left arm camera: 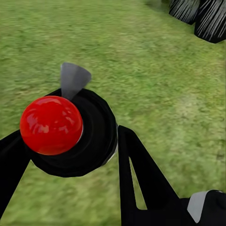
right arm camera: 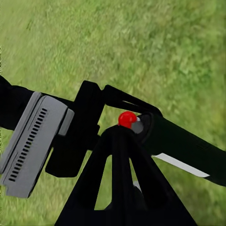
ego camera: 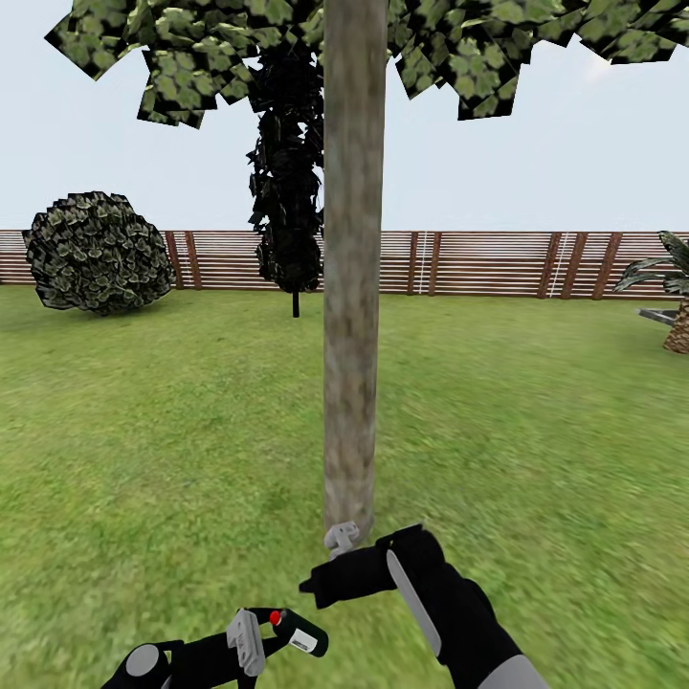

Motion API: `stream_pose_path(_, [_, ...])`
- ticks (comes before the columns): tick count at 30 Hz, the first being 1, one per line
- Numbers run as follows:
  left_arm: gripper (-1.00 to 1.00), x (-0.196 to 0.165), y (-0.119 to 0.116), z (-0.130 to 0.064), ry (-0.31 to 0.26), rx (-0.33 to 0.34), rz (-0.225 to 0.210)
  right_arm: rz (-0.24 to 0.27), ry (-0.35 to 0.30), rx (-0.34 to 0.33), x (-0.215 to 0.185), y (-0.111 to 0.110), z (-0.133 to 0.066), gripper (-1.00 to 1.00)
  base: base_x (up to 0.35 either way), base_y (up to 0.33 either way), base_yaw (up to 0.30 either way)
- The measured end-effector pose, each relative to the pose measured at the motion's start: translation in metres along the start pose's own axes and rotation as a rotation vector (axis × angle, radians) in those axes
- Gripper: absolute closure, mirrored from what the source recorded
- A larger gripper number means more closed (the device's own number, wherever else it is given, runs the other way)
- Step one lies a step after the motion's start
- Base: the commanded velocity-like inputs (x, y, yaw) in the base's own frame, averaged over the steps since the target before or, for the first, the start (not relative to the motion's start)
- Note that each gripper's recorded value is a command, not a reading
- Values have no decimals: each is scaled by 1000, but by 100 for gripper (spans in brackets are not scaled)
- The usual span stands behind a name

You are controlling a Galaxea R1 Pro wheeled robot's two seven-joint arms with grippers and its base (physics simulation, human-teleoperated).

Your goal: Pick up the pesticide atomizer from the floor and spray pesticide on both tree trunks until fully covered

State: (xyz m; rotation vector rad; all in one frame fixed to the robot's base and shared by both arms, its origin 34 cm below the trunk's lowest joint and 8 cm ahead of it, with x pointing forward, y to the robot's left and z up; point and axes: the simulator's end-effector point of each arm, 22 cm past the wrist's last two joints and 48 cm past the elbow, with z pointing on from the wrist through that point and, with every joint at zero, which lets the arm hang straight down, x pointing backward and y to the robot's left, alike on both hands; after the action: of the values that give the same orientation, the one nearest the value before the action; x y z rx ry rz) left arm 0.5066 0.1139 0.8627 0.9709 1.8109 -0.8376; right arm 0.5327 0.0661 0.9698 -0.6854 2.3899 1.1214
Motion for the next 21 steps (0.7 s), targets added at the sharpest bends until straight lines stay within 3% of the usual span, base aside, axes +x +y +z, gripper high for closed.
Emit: stream_pose_path(21, [100, 0, -1, 1, -1, 2, 2, 26, 21, -12, 9, 2, 9, 100, 0, 0, 0])
